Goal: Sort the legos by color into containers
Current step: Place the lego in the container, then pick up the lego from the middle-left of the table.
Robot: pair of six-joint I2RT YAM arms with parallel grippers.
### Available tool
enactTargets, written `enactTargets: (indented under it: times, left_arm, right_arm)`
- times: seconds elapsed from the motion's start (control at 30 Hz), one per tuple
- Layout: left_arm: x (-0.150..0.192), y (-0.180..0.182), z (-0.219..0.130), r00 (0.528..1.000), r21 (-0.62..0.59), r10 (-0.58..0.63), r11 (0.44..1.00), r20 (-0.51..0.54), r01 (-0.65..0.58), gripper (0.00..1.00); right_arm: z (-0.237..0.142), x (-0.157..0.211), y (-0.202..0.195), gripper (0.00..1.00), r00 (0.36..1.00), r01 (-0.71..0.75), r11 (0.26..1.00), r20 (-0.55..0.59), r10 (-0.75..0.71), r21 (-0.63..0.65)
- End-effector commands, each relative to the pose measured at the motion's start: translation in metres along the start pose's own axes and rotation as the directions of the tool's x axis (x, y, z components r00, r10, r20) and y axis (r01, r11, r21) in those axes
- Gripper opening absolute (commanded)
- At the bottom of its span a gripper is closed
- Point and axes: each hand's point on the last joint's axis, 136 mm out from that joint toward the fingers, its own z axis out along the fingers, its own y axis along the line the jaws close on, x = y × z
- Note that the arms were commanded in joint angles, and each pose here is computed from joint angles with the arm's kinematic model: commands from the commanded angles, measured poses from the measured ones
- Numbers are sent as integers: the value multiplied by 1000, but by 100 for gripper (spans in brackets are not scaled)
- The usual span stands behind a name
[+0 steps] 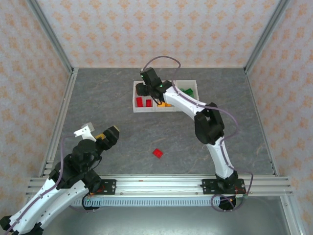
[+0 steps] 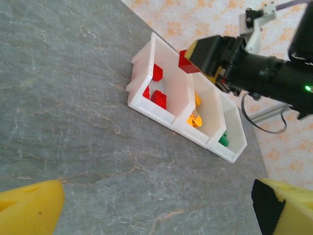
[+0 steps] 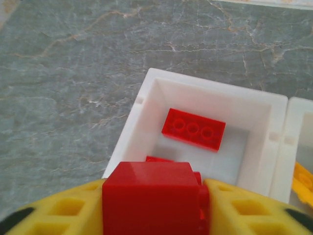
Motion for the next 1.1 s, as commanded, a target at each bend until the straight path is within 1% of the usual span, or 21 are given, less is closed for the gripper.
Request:
enactTargets:
  times: [0.0, 0.07, 0.13, 0.2, 0.33, 0.43, 0.5, 0.57, 0.77, 0.87, 0.97, 1.07]
  left_arm:
    - [19, 1, 8, 997, 3, -29, 1000, -77, 29, 99]
    - [33, 6, 14, 991, -20, -36, 999, -132, 34, 99]
    - [48, 14, 21, 982, -57, -46, 998, -181, 36, 99]
    - [64, 21, 29, 971, -81, -74, 995, -228, 57, 97]
    - [97, 19, 46, 936, -55, -121, 992, -331, 109, 92]
    - [109, 17, 53, 923, -70, -115, 993, -367, 96, 92]
    - [115, 13, 57, 919, -75, -96, 994, -383, 73, 92]
    - [124, 7, 62, 910, -74, -82, 996, -406, 56, 91]
    - [160, -17, 78, 880, -91, -36, 996, -474, -9, 92]
    - [179, -38, 88, 861, -70, -28, 998, -508, -9, 94]
    - [194, -53, 96, 854, -72, -45, 997, -519, 8, 94]
    - [209, -66, 101, 849, -88, -19, 996, -528, -32, 94]
  right_arm:
    - [-5, -9, 1, 63, 999, 11, 1000, -31, -11, -1]
    - [-10, -13, 2, 74, 999, 12, 1000, -29, -12, -1]
    - [-19, -17, 4, 79, 1000, 12, 1000, -24, -12, -8]
    - [-31, -19, 2, 81, 1000, 13, 1000, -29, -13, -1]
    - [-66, -15, 1, 84, 999, 22, 1000, -23, -22, -3]
    - [-100, -4, -14, 88, 1000, 4, 999, 13, -4, 39]
    - [-124, 7, -27, 91, 999, -15, 997, 37, 12, 73]
    - [-144, 27, -43, 94, 998, -43, 994, 44, 39, 102]
    - [-181, 89, -82, 98, 994, -104, 978, 39, 98, 180]
    - [-197, 108, -98, 98, 992, -125, 965, 46, 118, 232]
    - [-208, 124, -107, 96, 989, -146, 959, 55, 137, 244]
    - [-215, 136, -115, 95, 987, -157, 953, 65, 146, 258]
